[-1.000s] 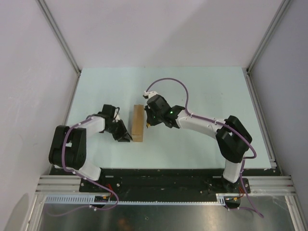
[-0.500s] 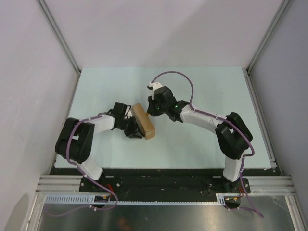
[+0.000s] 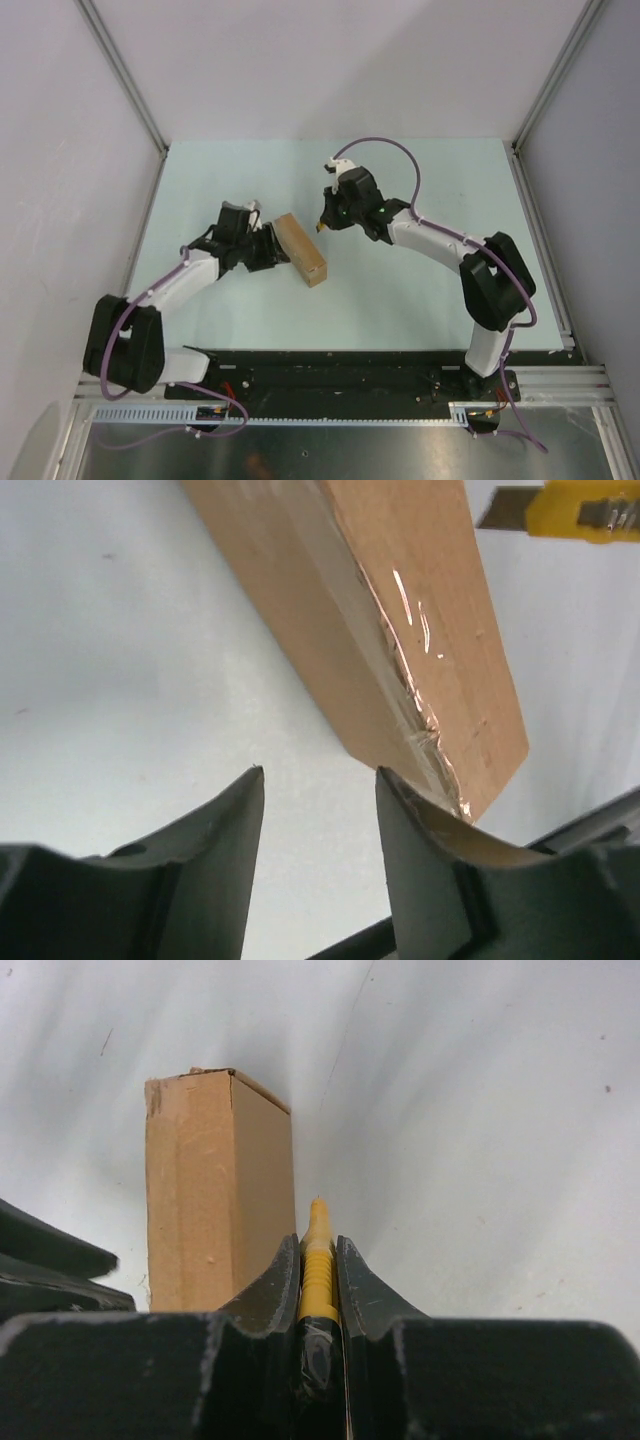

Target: Unpack the express box

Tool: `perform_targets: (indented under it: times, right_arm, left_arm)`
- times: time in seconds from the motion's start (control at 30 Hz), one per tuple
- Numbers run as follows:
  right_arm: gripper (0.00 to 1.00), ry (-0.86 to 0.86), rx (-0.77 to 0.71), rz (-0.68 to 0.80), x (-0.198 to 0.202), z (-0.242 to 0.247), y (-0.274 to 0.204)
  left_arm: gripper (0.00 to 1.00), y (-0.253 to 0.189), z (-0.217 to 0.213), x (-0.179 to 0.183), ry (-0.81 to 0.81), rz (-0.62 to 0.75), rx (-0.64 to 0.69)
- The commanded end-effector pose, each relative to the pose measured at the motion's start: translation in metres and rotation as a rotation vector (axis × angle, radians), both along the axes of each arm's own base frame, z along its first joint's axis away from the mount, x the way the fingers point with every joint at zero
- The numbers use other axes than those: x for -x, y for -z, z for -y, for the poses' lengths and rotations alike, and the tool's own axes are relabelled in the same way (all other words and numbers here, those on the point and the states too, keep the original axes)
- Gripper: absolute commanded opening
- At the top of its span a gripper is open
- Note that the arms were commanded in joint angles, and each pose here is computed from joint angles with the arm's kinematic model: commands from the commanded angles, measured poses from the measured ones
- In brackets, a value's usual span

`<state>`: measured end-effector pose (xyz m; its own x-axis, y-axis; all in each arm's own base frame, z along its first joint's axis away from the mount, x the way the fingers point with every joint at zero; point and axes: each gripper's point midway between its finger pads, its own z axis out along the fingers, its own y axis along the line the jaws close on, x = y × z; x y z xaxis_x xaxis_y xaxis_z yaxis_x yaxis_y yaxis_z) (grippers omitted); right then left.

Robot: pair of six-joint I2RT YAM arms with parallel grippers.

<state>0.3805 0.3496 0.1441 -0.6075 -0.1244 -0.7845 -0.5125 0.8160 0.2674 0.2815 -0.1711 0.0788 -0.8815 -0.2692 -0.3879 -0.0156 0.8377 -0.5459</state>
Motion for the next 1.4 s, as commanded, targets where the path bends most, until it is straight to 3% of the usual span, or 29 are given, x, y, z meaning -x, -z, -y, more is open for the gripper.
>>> perform_targets:
  times: [0.0,0.1,0.13,0.3,0.43,0.57,0.7,0.83,1.0,1.37]
  right_arm:
    - [0.00,0.015,-0.057,0.087,-0.003,0.006,-0.057]
    - [0.00,0.030,-0.045,0.061,0.006,0.017,-0.062]
    - [0.00,0.031,-0.039,0.052,0.010,0.020,-0.064]
    - [0.00,-0.084,0.067,0.068,0.054,0.023,-0.067]
    - [0.00,-0.123,0.103,0.175,0.097,0.012,-0.091]
    - [0.00,-0.239,0.073,0.225,0.137,-0.014,-0.093]
    - [0.00,-0.327,0.128,0.241,0.163,-0.044,-0.062]
    - [0.00,-0.268,0.167,0.282,0.152,-0.063,-0.038]
    - [0.00,-0.195,0.153,0.231,0.136,-0.066,-0.017]
    - [0.00,-0.025,0.221,0.182,0.116,-0.020,0.005]
  left_arm:
    - [0.62,-0.045,-0.036,-0.026,-0.042,0.213,-0.211]
    - [0.86,-0.087,-0.036,-0.047,0.046,0.374,-0.270]
    - [0.88,-0.092,-0.036,-0.053,0.095,0.407,-0.305]
    - [0.92,-0.128,-0.042,-0.096,0.022,0.485,-0.378]
    - [0.91,-0.127,-0.025,-0.128,0.017,0.456,-0.337]
    - [0.84,-0.115,0.022,-0.151,0.192,0.424,-0.200]
    - [0.79,-0.093,0.057,-0.151,0.340,0.374,-0.093]
    - [0.76,-0.069,0.079,-0.144,0.421,0.323,-0.055]
    - [0.72,-0.049,0.095,-0.129,0.514,0.263,0.022]
    - [0.71,-0.019,0.088,-0.114,0.513,0.190,-0.002]
